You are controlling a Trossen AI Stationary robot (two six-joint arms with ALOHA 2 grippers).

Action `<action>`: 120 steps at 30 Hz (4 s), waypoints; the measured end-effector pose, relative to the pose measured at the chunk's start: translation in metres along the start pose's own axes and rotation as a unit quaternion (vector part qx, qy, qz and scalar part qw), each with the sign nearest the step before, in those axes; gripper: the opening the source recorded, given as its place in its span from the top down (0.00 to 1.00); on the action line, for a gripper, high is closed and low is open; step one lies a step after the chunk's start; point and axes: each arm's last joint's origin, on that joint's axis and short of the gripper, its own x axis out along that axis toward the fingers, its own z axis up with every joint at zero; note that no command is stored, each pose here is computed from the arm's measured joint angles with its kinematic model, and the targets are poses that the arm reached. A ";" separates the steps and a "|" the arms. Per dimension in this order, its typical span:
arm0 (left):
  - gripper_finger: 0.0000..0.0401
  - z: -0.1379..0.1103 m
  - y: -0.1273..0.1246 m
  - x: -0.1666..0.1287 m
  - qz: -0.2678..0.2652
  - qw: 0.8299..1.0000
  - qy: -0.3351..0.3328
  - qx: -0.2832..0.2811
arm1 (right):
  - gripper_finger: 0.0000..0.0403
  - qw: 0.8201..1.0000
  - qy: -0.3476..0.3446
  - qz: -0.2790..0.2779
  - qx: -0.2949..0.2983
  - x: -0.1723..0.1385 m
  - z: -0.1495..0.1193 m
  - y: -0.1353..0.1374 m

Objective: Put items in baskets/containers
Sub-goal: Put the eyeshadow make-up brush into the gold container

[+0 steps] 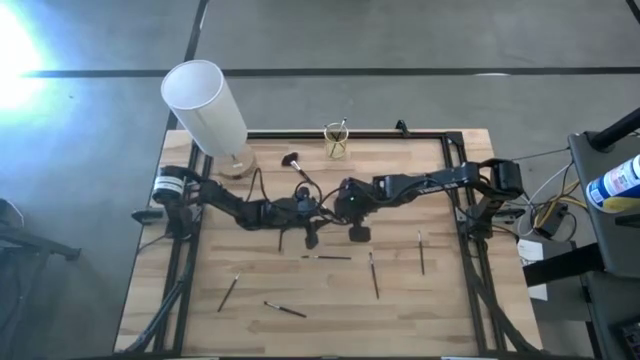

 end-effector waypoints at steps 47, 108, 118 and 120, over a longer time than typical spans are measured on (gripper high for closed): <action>0.99 0.000 0.015 -0.018 0.033 0.999 -0.014 -0.016 | 0.84 0.988 0.012 -0.151 0.030 -0.045 -0.009 0.014; 0.99 0.075 0.031 -0.054 0.007 0.925 -0.376 -0.057 | 0.96 0.777 -0.592 -0.149 0.152 -0.078 -0.076 0.001; 0.99 0.072 0.031 -0.054 0.008 0.927 -0.371 -0.056 | 0.74 0.757 -0.617 -0.138 0.162 -0.088 -0.050 -0.003; 0.99 0.072 0.031 -0.054 0.008 0.927 -0.372 -0.056 | 0.70 0.758 -0.615 -0.135 0.168 -0.088 -0.045 -0.004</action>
